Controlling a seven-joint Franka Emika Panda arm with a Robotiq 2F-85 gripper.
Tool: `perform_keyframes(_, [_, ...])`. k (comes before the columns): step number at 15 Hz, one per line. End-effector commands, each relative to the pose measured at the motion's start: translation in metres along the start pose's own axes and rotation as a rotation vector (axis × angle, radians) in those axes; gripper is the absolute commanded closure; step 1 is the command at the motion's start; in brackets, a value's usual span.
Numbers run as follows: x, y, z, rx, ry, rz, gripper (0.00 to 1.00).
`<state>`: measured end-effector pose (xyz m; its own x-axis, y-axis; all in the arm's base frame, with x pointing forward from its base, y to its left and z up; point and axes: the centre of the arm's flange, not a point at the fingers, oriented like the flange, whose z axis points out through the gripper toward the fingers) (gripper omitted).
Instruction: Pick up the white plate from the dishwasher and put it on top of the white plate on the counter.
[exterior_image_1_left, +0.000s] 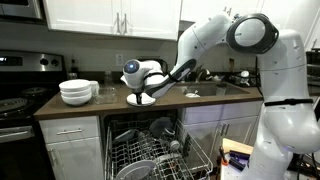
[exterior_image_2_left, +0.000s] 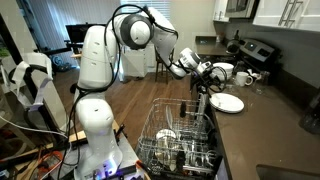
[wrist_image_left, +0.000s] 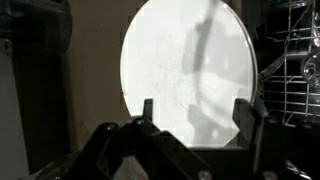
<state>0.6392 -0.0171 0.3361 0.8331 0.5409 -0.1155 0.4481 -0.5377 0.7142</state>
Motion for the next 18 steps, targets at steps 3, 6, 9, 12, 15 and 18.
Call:
perform_keyframes(3, [-0.009, 0.004, -0.009, -0.014, -0.045, -0.025, 0.61])
perform_keyframes(6, [-0.010, 0.006, -0.026, -0.024, -0.036, -0.028, 0.57])
perform_keyframes(9, [-0.011, 0.008, -0.057, -0.022, 0.012, -0.039, 0.26])
perform_keyframes(12, [-0.012, 0.010, -0.092, -0.009, 0.061, -0.058, 0.08])
perform_keyframes(15, [-0.016, 0.005, -0.125, 0.061, 0.114, -0.110, 0.00])
perform_keyframes(18, [-0.021, 0.000, -0.146, 0.162, 0.150, -0.153, 0.00])
